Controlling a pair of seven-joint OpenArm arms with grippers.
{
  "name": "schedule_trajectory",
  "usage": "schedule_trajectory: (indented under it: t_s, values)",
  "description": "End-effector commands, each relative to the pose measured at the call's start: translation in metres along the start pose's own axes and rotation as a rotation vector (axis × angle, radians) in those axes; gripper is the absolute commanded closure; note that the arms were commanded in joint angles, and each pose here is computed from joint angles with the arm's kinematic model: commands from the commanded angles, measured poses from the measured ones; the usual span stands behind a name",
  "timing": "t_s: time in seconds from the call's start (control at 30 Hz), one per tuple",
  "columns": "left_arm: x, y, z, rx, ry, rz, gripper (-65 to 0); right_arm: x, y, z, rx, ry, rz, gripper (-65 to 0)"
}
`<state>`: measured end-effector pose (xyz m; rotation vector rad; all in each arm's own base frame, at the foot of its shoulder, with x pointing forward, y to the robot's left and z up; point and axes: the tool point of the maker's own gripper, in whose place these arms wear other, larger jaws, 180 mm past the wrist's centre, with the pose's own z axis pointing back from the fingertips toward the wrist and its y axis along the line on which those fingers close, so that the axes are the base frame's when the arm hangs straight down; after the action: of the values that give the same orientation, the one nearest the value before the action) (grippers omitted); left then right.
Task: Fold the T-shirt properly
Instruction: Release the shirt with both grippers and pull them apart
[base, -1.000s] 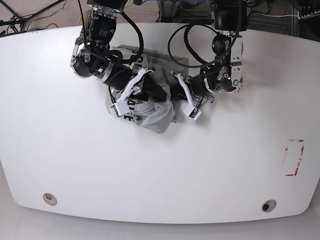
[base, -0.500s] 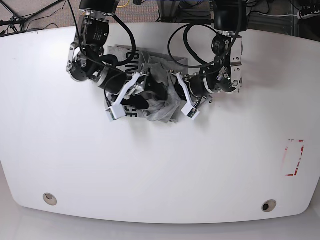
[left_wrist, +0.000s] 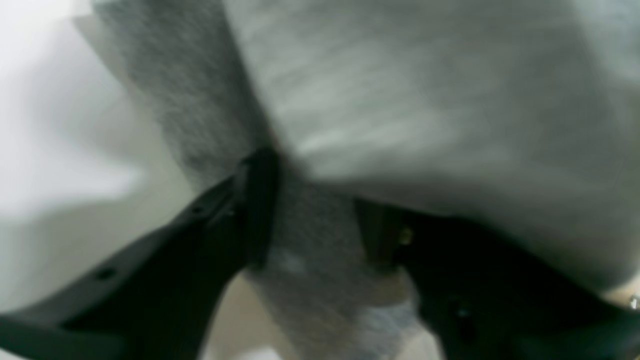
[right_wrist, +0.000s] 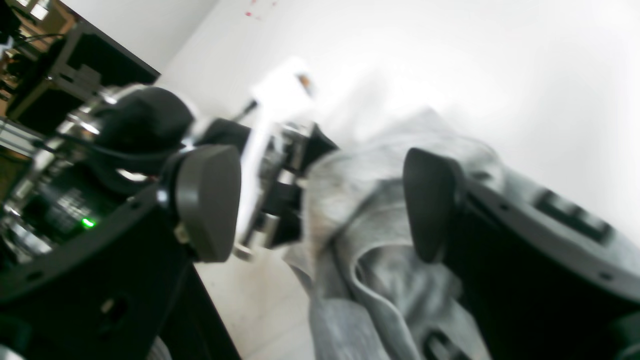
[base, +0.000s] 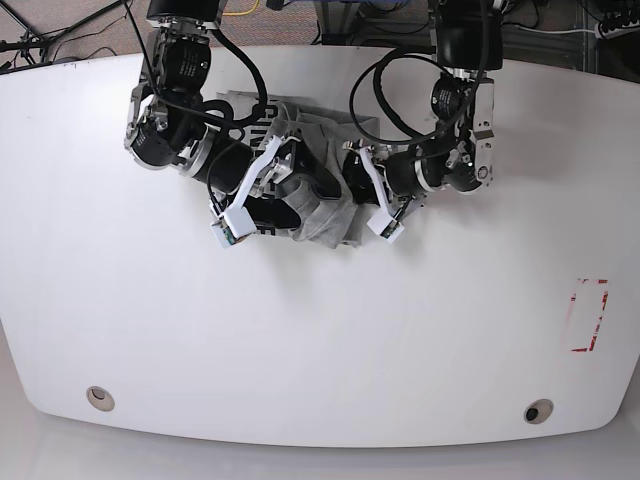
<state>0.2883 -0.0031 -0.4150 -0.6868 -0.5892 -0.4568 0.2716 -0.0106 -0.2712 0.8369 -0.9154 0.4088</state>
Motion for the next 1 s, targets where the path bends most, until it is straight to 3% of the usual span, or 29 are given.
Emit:
schedule_trajectory:
  t_s: [0.0,0.23,0.57,0.77,0.97]
  values:
    - [0.003,0.019,0.019,0.063,0.017,0.006,-35.8,0.012,0.0,0.007,0.006,-0.03,0.046,-48.2]
    - [0.027,0.035,0.049,0.069,-0.078,0.017,-37.5,-0.003,-0.009,0.017,-0.021,0.026,0.056,-48.0]
    - [0.051,0.072,0.119,0.076,-0.211,0.034,-37.4,-0.032,-0.022,0.035,-0.055,0.136,0.071,-48.0]
    - [0.062,0.084,0.156,0.065,-0.254,0.023,-37.2,-0.046,-0.007,0.028,0.011,0.215,0.115,-48.0]
    - [0.055,0.111,0.2,0.153,-0.276,0.043,-37.2,-0.053,0.001,0.015,0.027,0.255,0.173,-48.0]
